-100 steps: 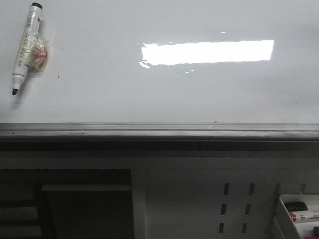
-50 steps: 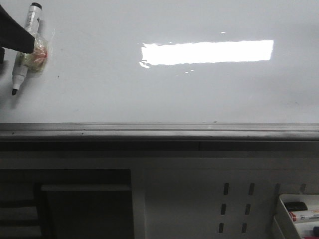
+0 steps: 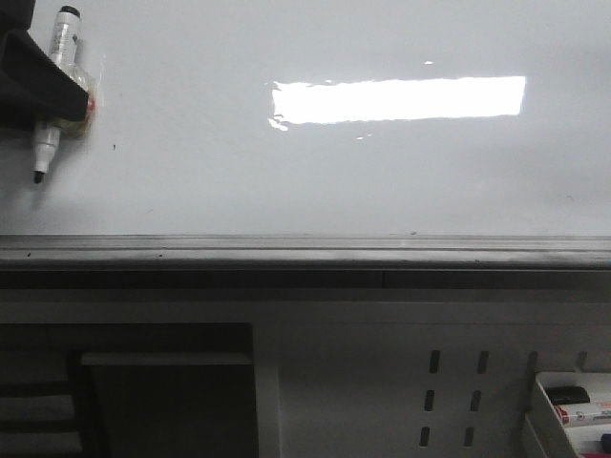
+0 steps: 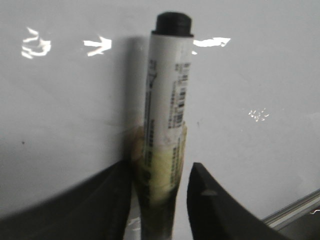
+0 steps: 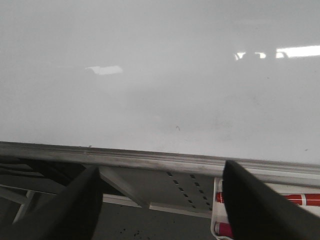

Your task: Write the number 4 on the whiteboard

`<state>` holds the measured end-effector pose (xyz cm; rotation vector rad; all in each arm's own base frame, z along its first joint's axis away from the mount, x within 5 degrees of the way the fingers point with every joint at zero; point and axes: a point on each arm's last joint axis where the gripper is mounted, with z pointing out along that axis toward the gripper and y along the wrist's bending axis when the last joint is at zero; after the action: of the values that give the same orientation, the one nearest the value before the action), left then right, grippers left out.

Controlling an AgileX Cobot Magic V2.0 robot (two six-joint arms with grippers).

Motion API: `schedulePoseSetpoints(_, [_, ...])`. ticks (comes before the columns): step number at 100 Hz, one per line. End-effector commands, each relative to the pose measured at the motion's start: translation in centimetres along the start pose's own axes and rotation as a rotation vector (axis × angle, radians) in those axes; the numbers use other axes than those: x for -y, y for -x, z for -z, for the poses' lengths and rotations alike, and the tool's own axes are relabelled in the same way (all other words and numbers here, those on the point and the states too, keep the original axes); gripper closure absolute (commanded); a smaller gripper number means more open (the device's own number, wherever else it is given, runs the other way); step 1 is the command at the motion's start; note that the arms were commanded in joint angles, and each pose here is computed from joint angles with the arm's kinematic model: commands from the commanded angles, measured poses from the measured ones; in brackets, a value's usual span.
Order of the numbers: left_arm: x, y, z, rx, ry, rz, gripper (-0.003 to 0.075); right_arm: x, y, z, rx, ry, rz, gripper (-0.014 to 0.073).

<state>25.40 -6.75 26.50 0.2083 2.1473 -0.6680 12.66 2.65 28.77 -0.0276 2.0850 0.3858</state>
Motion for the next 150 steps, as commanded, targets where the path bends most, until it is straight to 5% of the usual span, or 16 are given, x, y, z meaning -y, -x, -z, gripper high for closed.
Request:
schedulePoseSetpoints(1, [0.3, 1.0, 0.0, 0.04, 0.002, 0.005, 0.0576, -0.1, 1.6, 0.4, 0.091, -0.013, -0.003, 0.0138])
schedulePoseSetpoints(16, [0.3, 1.0, 0.0, 0.035, -0.001, 0.0, 0.0743, -0.1, 1.6, 0.4, 0.091, -0.013, -0.003, 0.0138])
schedulePoseSetpoints(47, [2.9, 1.1, 2.1, 0.047, -0.169, -0.249, 0.0741, -0.6, 1.3, 0.4, 0.054, 0.044, 0.016, 0.0139])
schedulePoseSetpoints(90, [10.2, -1.4, 4.4, 0.01, -0.333, -0.739, 0.0741, -5.3, 5.4, -1.7, -0.106, 0.623, 0.096, 0.019])
schedulePoseSetpoints(115, [13.0, -2.2, 3.6, 0.035, -0.361, -0.828, 0.0741, -7.7, 7.4, -3.4, -0.236, 0.794, 0.183, 0.019])
schedulePoseSetpoints(150, [14.5, -2.4, 1.6, -0.015, -0.383, -0.882, 0.0741, -11.0, 8.7, -5.6, -0.274, 0.81, 0.288, 0.019])
